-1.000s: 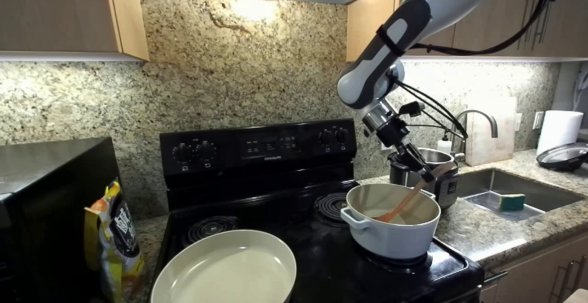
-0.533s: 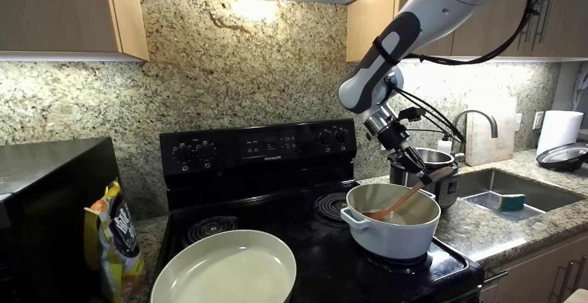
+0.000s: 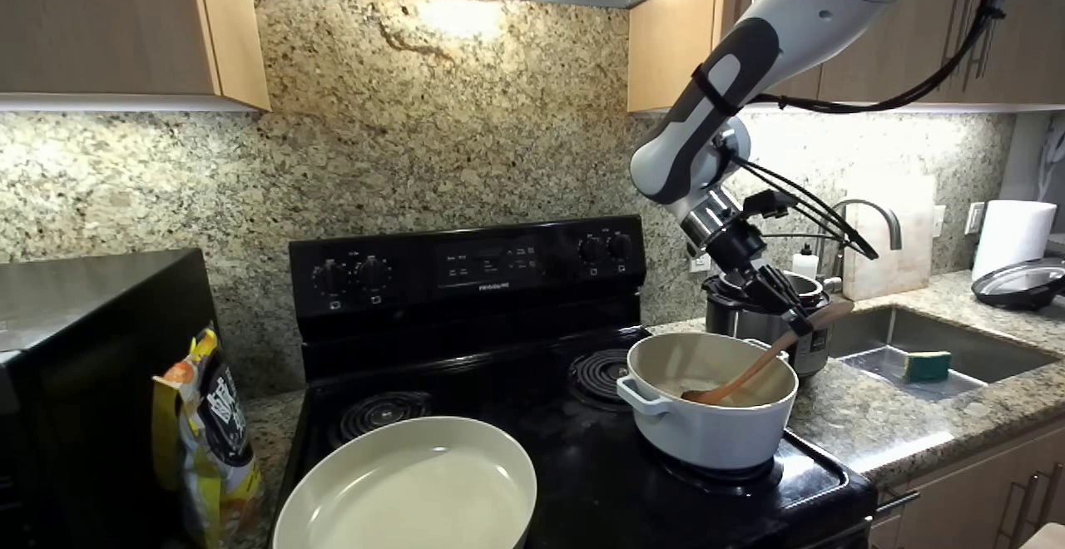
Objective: Use the wooden spatula to stir the water in the pot.
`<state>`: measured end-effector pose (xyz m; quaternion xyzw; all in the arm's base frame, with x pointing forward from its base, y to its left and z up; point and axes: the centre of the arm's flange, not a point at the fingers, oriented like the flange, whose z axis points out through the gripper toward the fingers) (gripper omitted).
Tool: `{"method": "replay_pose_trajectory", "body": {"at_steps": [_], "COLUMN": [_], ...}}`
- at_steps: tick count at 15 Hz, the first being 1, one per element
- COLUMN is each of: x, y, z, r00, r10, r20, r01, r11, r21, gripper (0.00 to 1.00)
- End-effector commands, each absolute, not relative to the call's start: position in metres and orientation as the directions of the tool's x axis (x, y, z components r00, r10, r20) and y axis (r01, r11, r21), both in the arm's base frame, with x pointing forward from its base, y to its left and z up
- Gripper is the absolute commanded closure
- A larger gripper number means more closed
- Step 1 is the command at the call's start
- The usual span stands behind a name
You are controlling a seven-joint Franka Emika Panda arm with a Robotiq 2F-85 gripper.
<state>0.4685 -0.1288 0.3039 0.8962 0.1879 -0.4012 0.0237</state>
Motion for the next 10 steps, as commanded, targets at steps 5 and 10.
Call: {"method": "replay_pose_trajectory", "body": {"at_steps": [5, 10], "x": [0.443, 0.461], "y": [-0.104, -0.089], "z": [0.318, 0.314], "r00": [0.579, 0.557], "r10": [0.346, 0.398], "r20": [-0.739, -0.729], "r01": [0.403, 0.458], "r11": [-0.909, -0.880], "r21": [-0.110, -0.130], "gripper": [0.94, 0.94]}}
